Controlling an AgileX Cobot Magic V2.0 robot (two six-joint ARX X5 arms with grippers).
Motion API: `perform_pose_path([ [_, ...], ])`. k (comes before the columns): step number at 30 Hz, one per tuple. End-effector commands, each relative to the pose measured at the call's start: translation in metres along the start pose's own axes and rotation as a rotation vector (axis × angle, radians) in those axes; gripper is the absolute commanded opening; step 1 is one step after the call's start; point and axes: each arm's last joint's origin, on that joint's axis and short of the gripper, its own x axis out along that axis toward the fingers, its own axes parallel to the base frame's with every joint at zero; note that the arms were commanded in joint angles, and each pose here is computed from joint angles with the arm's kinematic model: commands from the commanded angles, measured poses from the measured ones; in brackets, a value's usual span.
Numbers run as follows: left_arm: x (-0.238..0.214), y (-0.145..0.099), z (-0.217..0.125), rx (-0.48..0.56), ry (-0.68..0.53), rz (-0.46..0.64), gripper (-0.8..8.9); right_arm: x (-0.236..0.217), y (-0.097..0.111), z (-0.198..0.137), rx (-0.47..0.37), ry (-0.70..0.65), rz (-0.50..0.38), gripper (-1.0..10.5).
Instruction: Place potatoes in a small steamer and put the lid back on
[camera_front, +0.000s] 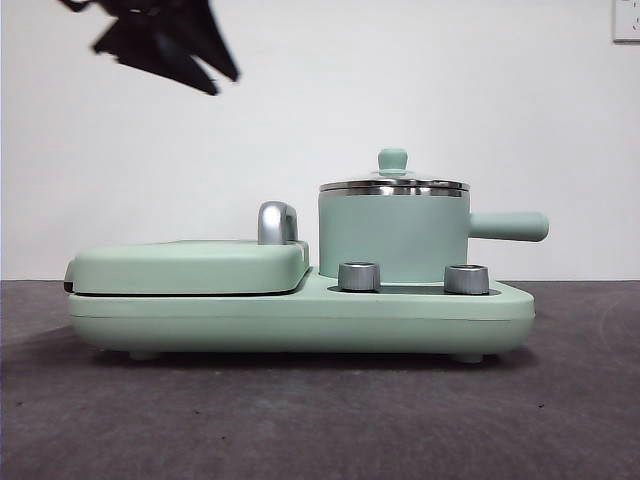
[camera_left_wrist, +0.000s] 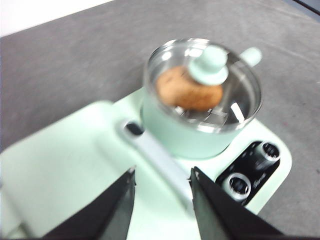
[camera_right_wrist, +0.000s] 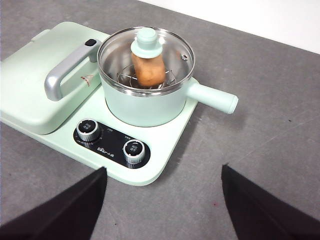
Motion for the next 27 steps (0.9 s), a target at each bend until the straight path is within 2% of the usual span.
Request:
perform_pose_path([
  [1,-0.014,0.002,-0.012,-0.034,-0.008,0.019,1.72,0.0,0.001,0.002,-0.002,-0.007,0.004,3.6],
  [7,-0.049,0.002,-0.055,-0.147,-0.025,0.099,1.76,0.0,0.001,0.002,-0.002,-0.007,0.004,3.6],
  [14,-0.085,-0.005,-0.095,-0.272,-0.1,0.215,1.78,0.0,0.001,0.002,-0.002,-0.006,0.004,3.6],
  [22,-0.117,-0.02,-0.12,-0.365,-0.214,0.372,1.77,0.0,0.001,0.001,-0.003,0.004,0.005,3.6],
  [27,-0.125,-0.027,-0.126,-0.378,-0.208,0.412,1.77,0.0,0.001,0.001,-0.004,0.011,0.004,3.6],
])
